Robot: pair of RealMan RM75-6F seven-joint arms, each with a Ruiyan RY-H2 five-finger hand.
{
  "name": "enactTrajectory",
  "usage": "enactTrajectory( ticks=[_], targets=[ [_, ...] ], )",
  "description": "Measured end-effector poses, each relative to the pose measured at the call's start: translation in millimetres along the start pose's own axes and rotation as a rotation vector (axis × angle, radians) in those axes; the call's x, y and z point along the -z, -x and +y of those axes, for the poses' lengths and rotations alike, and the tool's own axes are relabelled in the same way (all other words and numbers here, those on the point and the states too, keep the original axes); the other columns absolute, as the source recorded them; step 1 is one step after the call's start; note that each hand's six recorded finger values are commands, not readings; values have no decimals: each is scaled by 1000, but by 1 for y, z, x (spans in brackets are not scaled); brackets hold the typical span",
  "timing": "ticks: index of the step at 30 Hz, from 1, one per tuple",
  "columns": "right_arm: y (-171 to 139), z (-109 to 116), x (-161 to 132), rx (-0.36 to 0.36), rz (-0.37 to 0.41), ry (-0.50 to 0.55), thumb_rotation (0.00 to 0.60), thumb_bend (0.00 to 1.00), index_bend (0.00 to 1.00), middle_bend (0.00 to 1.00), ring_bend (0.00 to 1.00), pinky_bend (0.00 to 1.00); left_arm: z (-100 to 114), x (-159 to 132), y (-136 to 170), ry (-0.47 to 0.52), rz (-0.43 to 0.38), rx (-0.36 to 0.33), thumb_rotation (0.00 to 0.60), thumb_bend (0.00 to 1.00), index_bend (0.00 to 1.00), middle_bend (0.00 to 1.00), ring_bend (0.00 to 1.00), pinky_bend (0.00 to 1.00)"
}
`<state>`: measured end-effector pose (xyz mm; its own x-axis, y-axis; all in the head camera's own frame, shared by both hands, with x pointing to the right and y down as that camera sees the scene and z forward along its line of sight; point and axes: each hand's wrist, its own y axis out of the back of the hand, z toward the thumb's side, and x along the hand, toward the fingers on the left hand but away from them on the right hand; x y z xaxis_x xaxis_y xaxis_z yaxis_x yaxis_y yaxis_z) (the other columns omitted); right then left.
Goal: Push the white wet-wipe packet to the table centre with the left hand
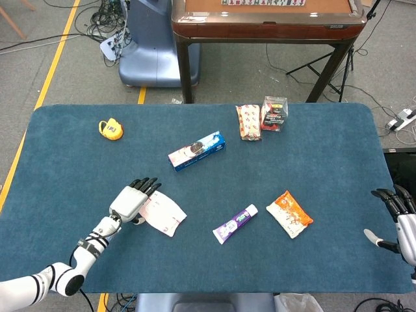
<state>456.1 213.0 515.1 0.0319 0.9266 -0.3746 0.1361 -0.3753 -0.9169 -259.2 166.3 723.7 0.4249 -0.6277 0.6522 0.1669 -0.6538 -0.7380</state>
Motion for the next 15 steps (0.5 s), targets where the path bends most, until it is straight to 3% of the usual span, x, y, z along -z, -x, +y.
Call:
enactTrajectory(
  ticks=[15],
  targets=[
    [-10,12,0,36,7,13,600,11,228,212,77,436,5,-21,-15,-15,-39,-5,600,104,0,0,0,103]
  ],
)
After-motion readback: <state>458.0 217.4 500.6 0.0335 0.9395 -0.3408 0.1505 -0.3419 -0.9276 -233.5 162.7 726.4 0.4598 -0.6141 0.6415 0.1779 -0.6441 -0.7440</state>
